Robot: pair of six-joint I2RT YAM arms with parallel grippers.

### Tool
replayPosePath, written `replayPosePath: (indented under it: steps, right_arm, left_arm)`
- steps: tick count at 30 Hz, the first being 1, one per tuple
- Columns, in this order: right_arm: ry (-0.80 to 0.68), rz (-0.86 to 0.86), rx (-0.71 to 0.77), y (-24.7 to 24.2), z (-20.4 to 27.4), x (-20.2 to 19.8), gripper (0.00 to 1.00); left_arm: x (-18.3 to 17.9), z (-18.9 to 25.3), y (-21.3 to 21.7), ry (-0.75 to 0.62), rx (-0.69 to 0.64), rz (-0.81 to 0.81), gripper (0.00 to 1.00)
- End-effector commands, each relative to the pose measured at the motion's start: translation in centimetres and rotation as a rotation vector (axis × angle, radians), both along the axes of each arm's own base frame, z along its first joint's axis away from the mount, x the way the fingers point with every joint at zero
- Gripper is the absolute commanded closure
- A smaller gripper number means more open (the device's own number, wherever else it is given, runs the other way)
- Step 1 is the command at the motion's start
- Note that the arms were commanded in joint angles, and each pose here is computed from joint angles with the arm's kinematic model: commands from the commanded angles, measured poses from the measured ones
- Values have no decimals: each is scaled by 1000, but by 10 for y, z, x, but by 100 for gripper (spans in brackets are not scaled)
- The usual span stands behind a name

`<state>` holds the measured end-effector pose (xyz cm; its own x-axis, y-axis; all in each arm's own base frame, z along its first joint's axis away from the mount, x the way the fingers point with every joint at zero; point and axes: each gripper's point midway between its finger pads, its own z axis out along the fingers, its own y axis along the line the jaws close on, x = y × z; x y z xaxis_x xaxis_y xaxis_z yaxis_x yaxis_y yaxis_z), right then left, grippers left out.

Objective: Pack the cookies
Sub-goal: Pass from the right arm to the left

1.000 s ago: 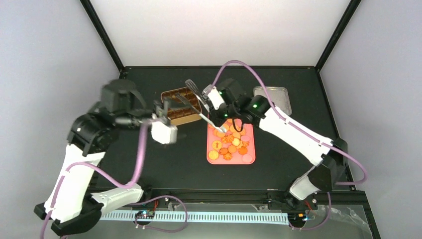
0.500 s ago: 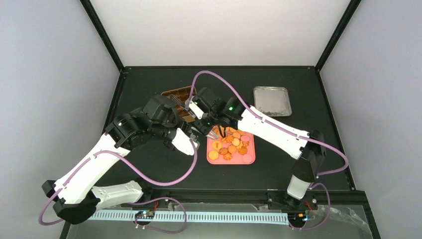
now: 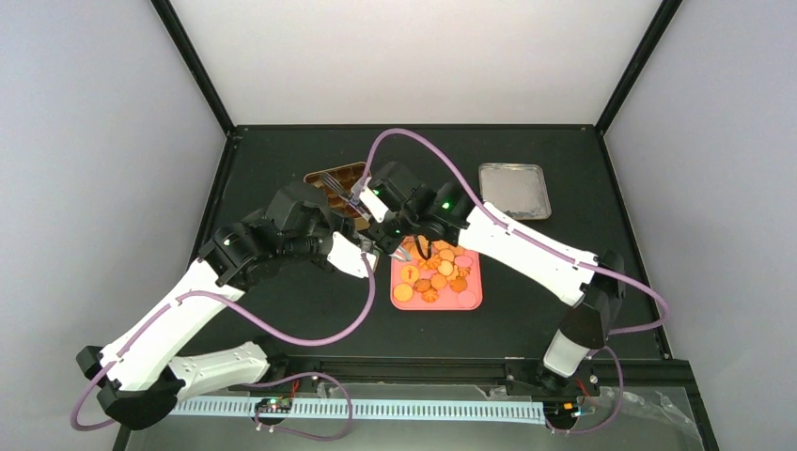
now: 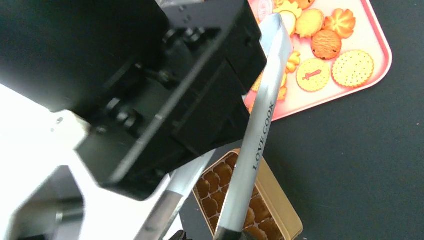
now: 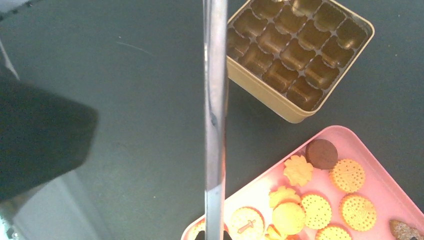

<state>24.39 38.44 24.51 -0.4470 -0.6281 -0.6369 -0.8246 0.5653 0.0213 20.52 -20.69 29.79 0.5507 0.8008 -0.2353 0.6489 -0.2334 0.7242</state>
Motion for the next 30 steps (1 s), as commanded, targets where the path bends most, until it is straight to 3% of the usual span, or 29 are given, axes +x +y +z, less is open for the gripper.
replayPosePath:
  steps: [1, 3, 10, 17, 30]
  right_arm:
    - [-41, 21, 108, 3, 39, -8, 99]
    - [-48, 23, 119, 2, 43, -9, 99]
    - [-74, 43, 193, -3, 62, -18, 99]
    - [-121, 128, 342, -9, 91, -39, 99]
    - [-122, 194, 403, -13, 105, -55, 99]
  left_arm:
    - [8, 6, 10, -18, 0, 61, 72]
    - [4, -1, 15, 9, 25, 64, 73]
    - [-5, -6, 22, 124, 31, 87, 91]
    - [-18, -6, 16, 277, -38, 88, 95]
    - [-27, -18, 4, 412, -126, 91, 94]
